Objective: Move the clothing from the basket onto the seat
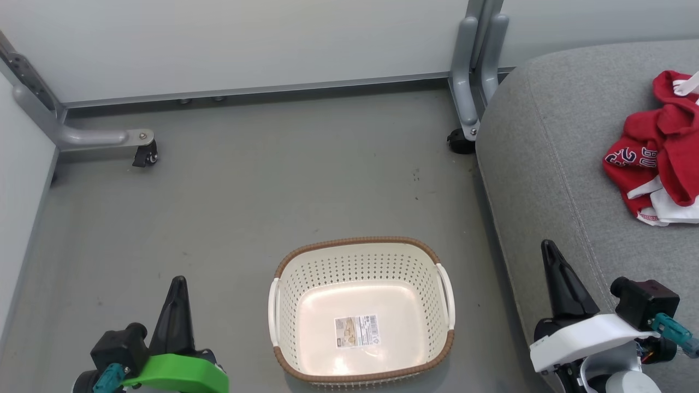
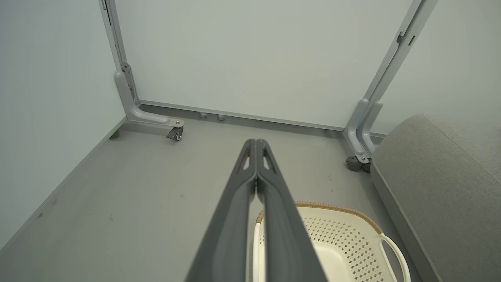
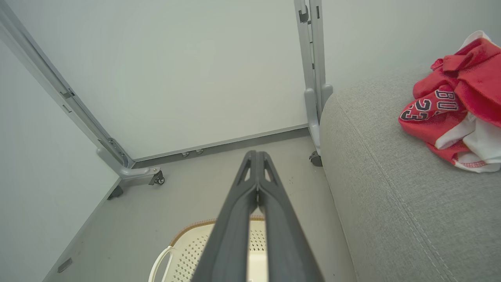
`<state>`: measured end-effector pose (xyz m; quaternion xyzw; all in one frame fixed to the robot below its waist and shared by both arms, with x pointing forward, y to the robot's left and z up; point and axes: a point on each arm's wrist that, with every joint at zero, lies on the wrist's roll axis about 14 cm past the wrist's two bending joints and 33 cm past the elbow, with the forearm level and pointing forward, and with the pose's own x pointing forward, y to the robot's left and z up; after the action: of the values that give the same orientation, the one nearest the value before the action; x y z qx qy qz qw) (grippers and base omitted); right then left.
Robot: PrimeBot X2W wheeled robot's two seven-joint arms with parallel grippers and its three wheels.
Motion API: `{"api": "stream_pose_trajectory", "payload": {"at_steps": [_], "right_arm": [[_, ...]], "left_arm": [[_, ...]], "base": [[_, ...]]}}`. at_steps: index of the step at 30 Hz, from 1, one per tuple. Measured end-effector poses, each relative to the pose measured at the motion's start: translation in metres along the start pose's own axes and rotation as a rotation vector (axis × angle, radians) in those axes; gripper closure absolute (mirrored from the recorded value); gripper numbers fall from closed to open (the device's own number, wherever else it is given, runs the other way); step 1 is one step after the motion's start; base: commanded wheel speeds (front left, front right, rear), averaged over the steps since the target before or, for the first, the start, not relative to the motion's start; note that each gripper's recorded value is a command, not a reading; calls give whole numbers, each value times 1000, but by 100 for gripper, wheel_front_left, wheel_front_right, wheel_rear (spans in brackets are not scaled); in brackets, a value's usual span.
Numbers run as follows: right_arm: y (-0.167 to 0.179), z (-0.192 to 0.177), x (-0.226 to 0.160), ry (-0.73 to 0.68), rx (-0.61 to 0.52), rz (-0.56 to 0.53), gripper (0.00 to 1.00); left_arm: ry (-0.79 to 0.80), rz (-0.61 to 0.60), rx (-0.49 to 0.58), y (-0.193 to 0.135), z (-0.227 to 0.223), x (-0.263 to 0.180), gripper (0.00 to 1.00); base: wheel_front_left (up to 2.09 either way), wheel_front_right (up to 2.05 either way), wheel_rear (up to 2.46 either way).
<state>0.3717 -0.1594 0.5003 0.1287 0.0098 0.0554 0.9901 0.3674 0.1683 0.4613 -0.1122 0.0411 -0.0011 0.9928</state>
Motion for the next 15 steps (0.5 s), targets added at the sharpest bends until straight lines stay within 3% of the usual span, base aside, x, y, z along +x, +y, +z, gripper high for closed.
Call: {"api": "stream_pose_trajectory", "payload": {"at_steps": [15], "right_arm": [[-10, -4, 0, 9, 263, -35, 100]], "left_arm": [[39, 57, -263, 14, -2, 1, 100]], "base": [[0, 0, 0]]}}
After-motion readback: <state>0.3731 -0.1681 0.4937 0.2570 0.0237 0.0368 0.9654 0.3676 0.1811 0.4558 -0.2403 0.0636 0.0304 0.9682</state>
